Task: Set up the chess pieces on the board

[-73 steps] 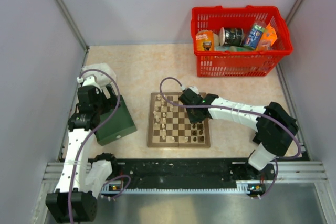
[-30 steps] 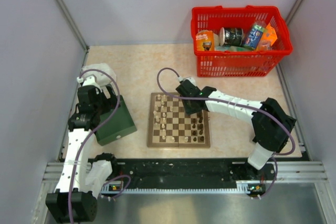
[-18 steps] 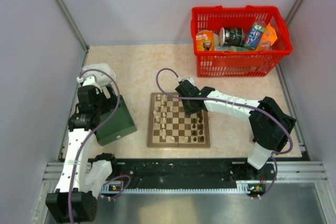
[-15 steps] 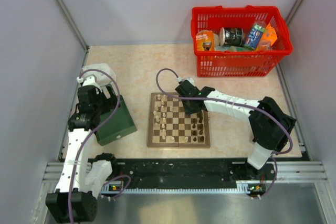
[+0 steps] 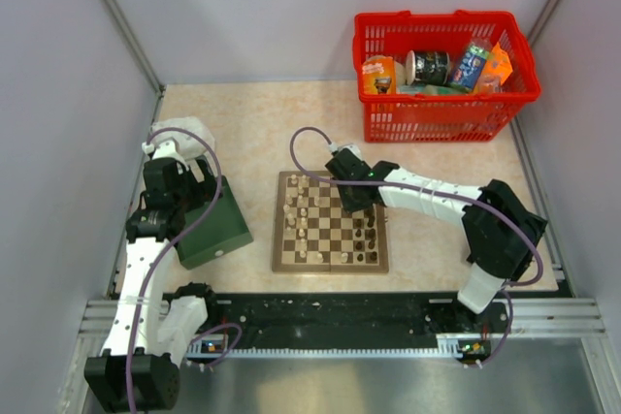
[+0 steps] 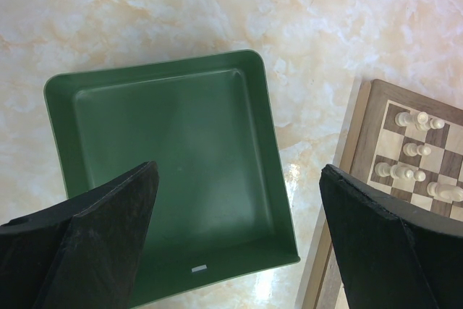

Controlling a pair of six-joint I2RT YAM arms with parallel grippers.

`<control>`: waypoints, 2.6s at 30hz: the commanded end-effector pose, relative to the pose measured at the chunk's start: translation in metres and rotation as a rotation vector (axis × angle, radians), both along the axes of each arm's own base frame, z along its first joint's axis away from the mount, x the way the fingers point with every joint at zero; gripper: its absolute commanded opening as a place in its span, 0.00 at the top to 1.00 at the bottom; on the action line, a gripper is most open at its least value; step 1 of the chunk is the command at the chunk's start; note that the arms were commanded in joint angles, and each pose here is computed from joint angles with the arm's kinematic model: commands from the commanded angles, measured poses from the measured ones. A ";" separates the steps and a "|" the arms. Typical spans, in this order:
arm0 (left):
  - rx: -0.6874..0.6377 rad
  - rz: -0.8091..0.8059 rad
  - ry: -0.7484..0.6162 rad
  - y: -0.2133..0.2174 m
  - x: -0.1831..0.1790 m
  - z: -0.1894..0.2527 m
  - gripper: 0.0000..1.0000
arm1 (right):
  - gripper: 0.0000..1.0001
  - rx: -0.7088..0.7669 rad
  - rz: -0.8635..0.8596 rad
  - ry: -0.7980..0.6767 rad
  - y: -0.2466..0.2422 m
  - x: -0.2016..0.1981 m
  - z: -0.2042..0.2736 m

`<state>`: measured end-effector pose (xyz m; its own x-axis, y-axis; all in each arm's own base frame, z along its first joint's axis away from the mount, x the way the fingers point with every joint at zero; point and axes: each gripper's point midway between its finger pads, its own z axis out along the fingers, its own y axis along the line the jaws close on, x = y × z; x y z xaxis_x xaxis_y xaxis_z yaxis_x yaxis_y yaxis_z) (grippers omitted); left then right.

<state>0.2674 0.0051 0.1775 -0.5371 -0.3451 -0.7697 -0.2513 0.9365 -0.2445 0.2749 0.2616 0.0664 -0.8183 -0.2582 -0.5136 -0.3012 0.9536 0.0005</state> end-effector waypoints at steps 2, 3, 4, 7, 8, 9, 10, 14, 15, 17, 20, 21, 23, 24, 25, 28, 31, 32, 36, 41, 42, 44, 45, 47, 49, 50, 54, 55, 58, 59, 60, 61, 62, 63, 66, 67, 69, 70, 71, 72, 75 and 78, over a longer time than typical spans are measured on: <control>0.004 0.000 -0.035 0.001 0.006 0.009 0.01 | 0.85 0.022 -0.030 -0.037 -0.012 0.001 0.016; 0.004 -0.001 -0.035 0.001 0.006 0.009 0.01 | 0.85 0.019 -0.032 -0.034 -0.013 0.000 0.015; 0.004 -0.001 -0.035 0.001 0.006 0.009 0.01 | 0.85 0.017 -0.035 -0.036 -0.015 0.000 0.015; 0.005 0.000 -0.038 0.001 0.006 0.010 0.01 | 0.85 0.009 -0.045 -0.035 -0.020 -0.001 0.013; 0.003 0.000 -0.034 0.001 0.006 0.008 0.01 | 0.85 0.014 -0.046 -0.034 -0.020 -0.002 0.013; 0.005 0.000 -0.034 0.001 0.006 0.008 0.01 | 0.85 0.011 -0.048 -0.031 -0.021 -0.002 0.012; 0.005 0.001 -0.035 0.001 0.006 0.009 0.01 | 0.85 0.012 -0.046 -0.031 -0.021 -0.002 0.013; 0.003 0.002 -0.039 0.001 0.006 0.010 0.01 | 0.85 0.011 -0.050 -0.032 -0.022 -0.003 0.012; 0.004 0.001 -0.035 0.001 0.005 0.009 0.01 | 0.85 0.012 -0.051 -0.033 -0.023 -0.003 0.012; 0.004 0.001 -0.034 0.001 0.006 0.009 0.01 | 0.85 0.014 -0.050 -0.027 -0.023 -0.004 0.012; 0.004 0.001 -0.035 0.001 0.005 0.009 0.01 | 0.85 0.021 -0.048 -0.031 -0.022 -0.004 0.015; 0.004 0.001 -0.035 0.001 0.006 0.009 0.01 | 0.85 0.020 -0.049 -0.030 -0.023 -0.005 0.015; 0.004 0.003 -0.035 0.001 0.005 0.009 0.01 | 0.85 0.026 -0.050 -0.033 -0.022 -0.004 0.017; 0.002 0.000 -0.034 0.000 0.005 0.009 0.01 | 0.85 0.023 -0.046 -0.028 -0.022 -0.005 0.015; 0.002 -0.001 -0.034 0.000 0.005 0.009 0.01 | 0.85 0.022 -0.045 -0.027 -0.021 -0.005 0.015; 0.003 0.002 -0.035 0.001 0.005 0.009 0.01 | 0.85 0.017 -0.043 -0.021 -0.022 -0.006 0.013; 0.000 0.000 -0.037 0.000 0.005 0.010 0.01 | 0.84 0.021 -0.047 -0.024 -0.021 -0.005 0.014; -0.002 0.001 -0.033 0.000 0.006 0.008 0.01 | 0.84 0.019 -0.045 -0.024 -0.021 -0.005 0.013; -0.009 -0.006 -0.036 -0.002 0.006 0.009 0.01 | 0.84 0.009 -0.048 -0.013 -0.024 -0.008 0.009; -0.009 -0.005 -0.032 -0.002 0.006 0.008 0.01 | 0.83 0.002 -0.053 -0.008 -0.025 -0.007 0.006; -0.009 -0.004 -0.032 -0.001 0.006 0.008 0.01 | 0.83 -0.002 -0.053 -0.007 -0.025 -0.007 0.005; -0.009 -0.004 -0.035 -0.001 0.006 0.009 0.01 | 0.83 -0.008 -0.056 -0.006 -0.027 -0.008 0.003; -0.011 -0.005 -0.035 -0.002 0.006 0.009 0.01 | 0.83 -0.009 -0.052 -0.003 -0.026 -0.009 0.003; -0.012 -0.003 -0.033 -0.002 0.006 0.008 0.01 | 0.81 -0.005 -0.053 0.000 -0.026 -0.009 0.002; -0.012 -0.003 -0.033 -0.002 0.006 0.008 0.01 | 0.78 0.003 -0.048 -0.002 -0.023 -0.008 0.003; -0.013 -0.002 -0.033 -0.002 0.007 0.009 0.01 | 0.77 0.007 -0.047 -0.004 -0.023 -0.007 0.005; -0.019 0.002 -0.035 -0.002 0.008 0.009 0.01 | 0.73 0.036 -0.028 -0.026 -0.015 -0.003 0.016; -0.018 0.000 -0.038 -0.002 0.008 0.011 0.01 | 0.72 0.044 -0.027 -0.036 -0.014 -0.001 0.020; -0.025 0.006 -0.034 -0.002 0.008 0.011 0.01 | 0.69 0.065 -0.008 -0.058 -0.007 0.005 0.031; -0.030 0.011 -0.041 -0.002 0.008 0.014 0.01 | 0.69 0.069 -0.004 -0.064 -0.006 0.006 0.034; -0.037 0.013 -0.044 -0.003 0.009 0.015 0.01 | 0.68 0.073 -0.001 -0.074 -0.004 0.008 0.037; -0.044 0.018 -0.054 -0.004 0.010 0.018 0.01 | 0.67 0.072 0.003 -0.079 -0.003 0.010 0.039; -0.052 0.024 -0.061 -0.004 0.011 0.020 0.01 | 0.64 0.075 0.007 -0.086 -0.001 0.012 0.042; -0.061 0.034 -0.065 -0.004 0.011 0.021 0.01 | 0.63 0.074 0.006 -0.087 0.000 0.014 0.042; -0.078 0.050 -0.078 -0.004 0.014 0.026 0.01 | 0.62 0.068 0.011 -0.085 0.004 0.017 0.040; -0.077 0.059 -0.083 -0.002 0.015 0.028 0.01 | 0.62 0.068 0.008 -0.083 0.004 0.018 0.039; -0.075 0.089 -0.086 0.002 0.016 0.030 0.01 | 0.62 0.067 0.006 -0.084 0.006 0.020 0.039; -0.076 0.097 -0.089 0.003 0.017 0.031 0.01 | 0.62 0.067 0.005 -0.086 0.006 0.022 0.041; -0.081 0.102 -0.095 0.003 0.018 0.034 0.01 | 0.62 0.070 0.008 -0.085 0.008 0.022 0.042; -0.085 0.107 -0.103 0.003 0.019 0.038 0.01 | 0.62 0.076 0.011 -0.089 0.009 0.022 0.044; -0.098 0.116 -0.122 0.003 0.024 0.042 0.01 | 0.61 0.095 0.009 -0.084 0.012 0.023 0.047; -0.114 0.134 -0.150 0.004 0.029 0.045 0.01 | 0.57 0.122 0.008 -0.082 0.017 0.023 0.053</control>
